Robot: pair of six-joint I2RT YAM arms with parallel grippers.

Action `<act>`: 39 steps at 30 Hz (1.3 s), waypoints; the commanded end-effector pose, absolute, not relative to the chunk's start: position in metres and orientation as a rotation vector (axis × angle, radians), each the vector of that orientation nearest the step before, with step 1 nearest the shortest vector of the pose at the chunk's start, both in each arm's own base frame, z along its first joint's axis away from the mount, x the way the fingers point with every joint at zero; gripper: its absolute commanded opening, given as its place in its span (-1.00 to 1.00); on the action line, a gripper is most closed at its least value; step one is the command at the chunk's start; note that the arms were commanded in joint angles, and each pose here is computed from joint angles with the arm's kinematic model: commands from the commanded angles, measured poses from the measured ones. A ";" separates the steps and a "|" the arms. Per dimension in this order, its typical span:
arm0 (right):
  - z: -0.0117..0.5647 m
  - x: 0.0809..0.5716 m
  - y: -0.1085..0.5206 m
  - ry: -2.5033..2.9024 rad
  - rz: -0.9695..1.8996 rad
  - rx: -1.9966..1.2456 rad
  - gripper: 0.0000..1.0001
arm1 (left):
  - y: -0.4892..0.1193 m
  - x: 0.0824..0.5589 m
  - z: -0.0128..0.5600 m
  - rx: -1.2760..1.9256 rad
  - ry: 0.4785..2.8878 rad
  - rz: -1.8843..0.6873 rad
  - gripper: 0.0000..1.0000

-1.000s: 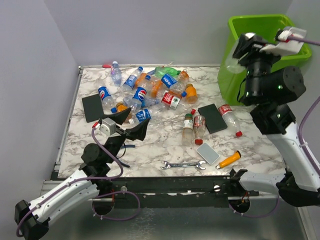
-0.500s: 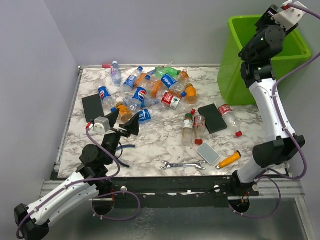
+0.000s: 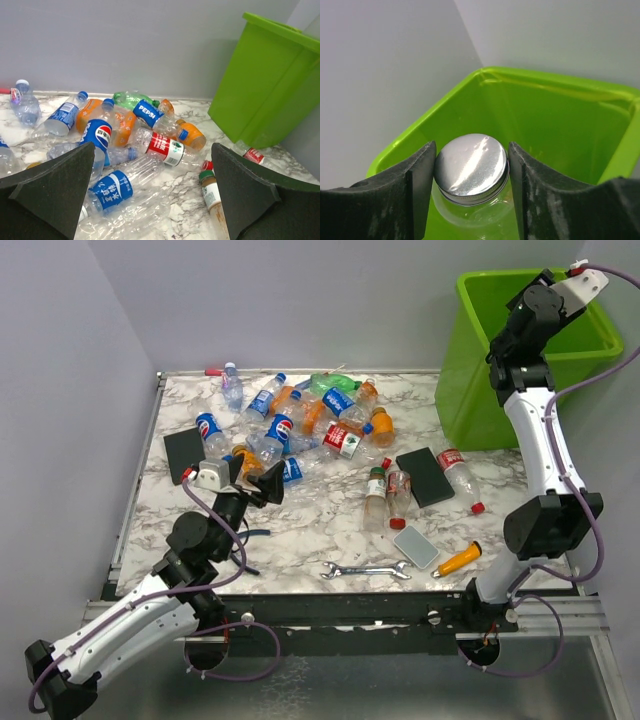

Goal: Put the plastic bottles in the bin
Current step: Place the plastic bottle in the trash bin, then pick up the plastic bottle at the center of the board.

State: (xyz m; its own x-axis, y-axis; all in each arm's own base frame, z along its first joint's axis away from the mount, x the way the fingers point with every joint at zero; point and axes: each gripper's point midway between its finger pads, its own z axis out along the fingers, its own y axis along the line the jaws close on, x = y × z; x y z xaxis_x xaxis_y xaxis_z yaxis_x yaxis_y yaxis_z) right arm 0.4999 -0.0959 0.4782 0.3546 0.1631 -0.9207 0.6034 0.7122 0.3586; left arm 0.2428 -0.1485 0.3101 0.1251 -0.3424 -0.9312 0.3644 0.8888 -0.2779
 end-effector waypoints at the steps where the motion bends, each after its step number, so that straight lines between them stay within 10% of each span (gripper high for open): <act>1: 0.490 0.508 -0.090 1.209 -0.241 0.732 0.28 | -0.147 0.243 0.306 0.017 1.383 -0.500 0.98; 15: 0.559 0.465 -0.030 1.179 0.064 0.532 0.81 | -0.148 0.252 0.295 0.008 1.452 -0.442 0.98; 23: 0.573 0.395 0.143 1.270 0.501 0.026 0.95 | -0.156 0.262 0.283 0.019 1.542 -0.398 0.98; 29: 0.479 0.339 0.239 1.444 0.768 -0.203 0.95 | -0.166 0.261 0.275 0.066 1.565 -0.425 0.98; 39: 0.258 0.303 0.230 1.929 0.844 0.020 0.99 | -0.173 0.266 0.257 0.115 1.644 -0.379 0.98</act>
